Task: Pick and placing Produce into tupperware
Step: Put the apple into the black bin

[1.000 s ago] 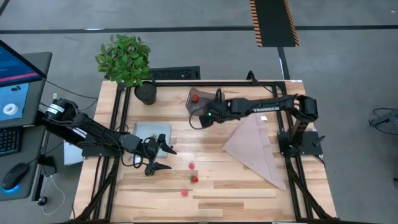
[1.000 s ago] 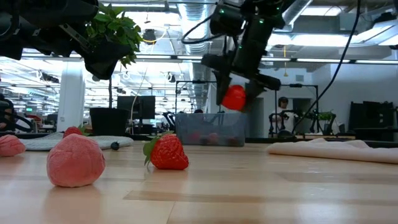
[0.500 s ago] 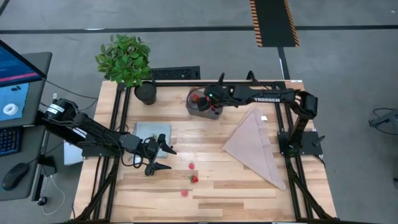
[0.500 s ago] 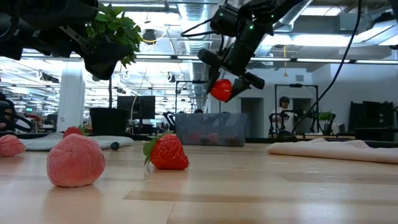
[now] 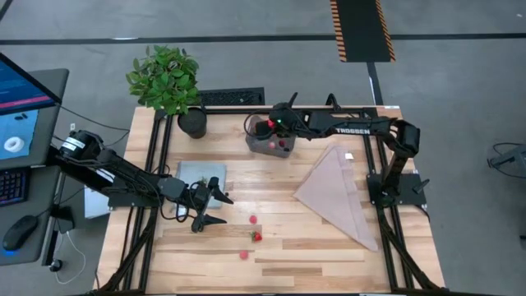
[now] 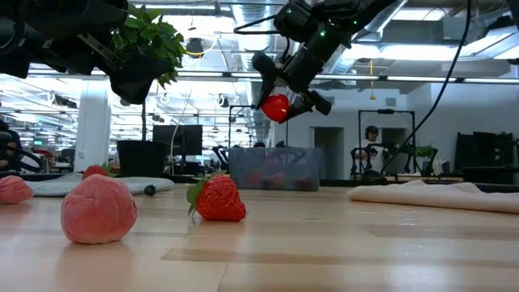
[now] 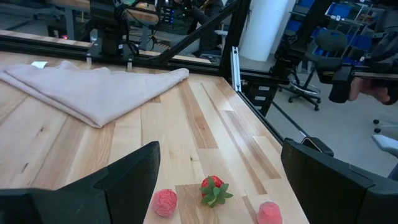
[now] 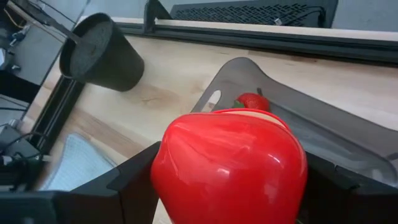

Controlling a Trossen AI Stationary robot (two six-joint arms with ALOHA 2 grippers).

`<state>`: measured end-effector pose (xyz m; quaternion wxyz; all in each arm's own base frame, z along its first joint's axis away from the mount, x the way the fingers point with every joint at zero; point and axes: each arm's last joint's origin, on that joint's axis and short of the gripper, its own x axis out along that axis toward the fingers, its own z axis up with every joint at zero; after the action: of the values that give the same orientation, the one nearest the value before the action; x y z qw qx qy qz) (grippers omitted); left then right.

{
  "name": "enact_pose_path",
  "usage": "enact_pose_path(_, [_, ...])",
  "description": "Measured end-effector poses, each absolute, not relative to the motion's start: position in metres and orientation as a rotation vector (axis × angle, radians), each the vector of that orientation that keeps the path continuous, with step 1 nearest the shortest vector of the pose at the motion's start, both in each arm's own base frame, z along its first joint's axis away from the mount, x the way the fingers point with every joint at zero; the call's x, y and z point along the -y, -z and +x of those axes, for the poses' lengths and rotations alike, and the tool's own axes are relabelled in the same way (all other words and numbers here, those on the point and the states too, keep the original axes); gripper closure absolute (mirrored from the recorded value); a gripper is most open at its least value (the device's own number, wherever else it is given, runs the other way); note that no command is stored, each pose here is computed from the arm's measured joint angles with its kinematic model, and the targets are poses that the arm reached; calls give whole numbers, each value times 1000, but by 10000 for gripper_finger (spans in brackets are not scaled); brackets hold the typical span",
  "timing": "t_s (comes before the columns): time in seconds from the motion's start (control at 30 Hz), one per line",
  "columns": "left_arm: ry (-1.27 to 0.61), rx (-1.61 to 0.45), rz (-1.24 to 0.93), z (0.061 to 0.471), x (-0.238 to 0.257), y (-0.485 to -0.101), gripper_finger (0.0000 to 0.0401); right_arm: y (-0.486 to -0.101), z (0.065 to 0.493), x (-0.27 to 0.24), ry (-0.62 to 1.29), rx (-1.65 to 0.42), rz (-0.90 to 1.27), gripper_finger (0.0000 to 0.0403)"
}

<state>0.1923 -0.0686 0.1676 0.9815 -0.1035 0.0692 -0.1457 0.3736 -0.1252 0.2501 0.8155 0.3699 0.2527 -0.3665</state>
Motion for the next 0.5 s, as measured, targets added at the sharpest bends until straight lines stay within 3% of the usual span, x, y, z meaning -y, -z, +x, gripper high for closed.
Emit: enact_pose_path(0.5, [294, -139, -209, 192, 69, -168, 79, -249, 372, 128, 789, -552, 778, 91])
